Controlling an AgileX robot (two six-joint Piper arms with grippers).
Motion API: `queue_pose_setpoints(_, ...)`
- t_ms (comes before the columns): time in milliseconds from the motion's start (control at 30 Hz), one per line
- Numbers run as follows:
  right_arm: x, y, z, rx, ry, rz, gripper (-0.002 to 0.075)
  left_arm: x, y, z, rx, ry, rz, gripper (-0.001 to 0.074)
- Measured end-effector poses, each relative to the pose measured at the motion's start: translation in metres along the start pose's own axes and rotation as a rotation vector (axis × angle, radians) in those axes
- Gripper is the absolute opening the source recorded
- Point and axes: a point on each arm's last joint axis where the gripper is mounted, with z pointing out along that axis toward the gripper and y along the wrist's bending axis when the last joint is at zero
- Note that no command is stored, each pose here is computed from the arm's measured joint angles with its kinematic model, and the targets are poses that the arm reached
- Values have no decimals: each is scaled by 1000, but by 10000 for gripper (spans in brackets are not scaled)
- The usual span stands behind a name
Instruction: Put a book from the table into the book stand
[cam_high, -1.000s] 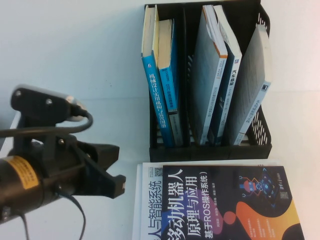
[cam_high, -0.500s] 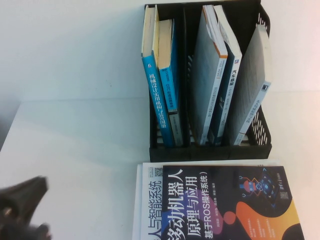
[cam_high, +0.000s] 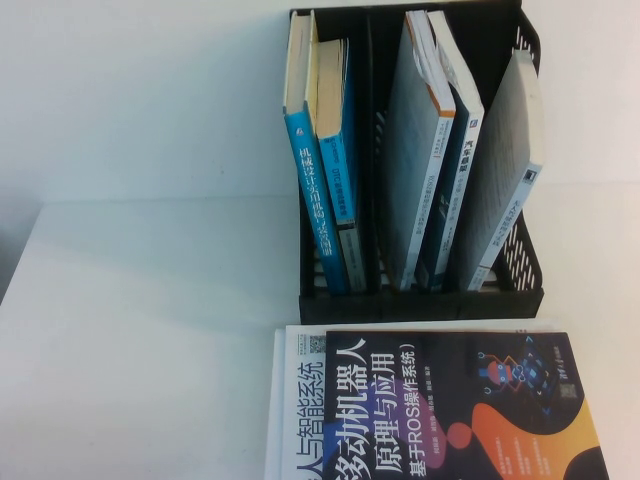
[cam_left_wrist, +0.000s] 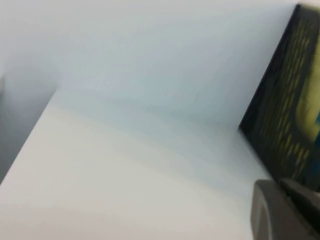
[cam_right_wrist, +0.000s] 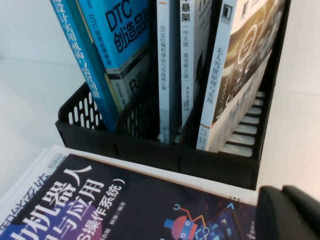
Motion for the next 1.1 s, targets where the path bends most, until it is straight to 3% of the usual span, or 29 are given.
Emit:
queue_pose_setpoints(167, 0, 0, 0, -3, 0, 0, -3, 15, 6, -2, -69, 169, -12, -2)
queue_pose_setpoints(933, 0, 0, 0, -3, 0, 0, -3, 16, 6, -3, -75, 187, -23, -2)
queue_pose_setpoints(1100, 0, -4, -16, 12, -74, 13, -3, 16, 6, -3, -75, 187, -23, -2)
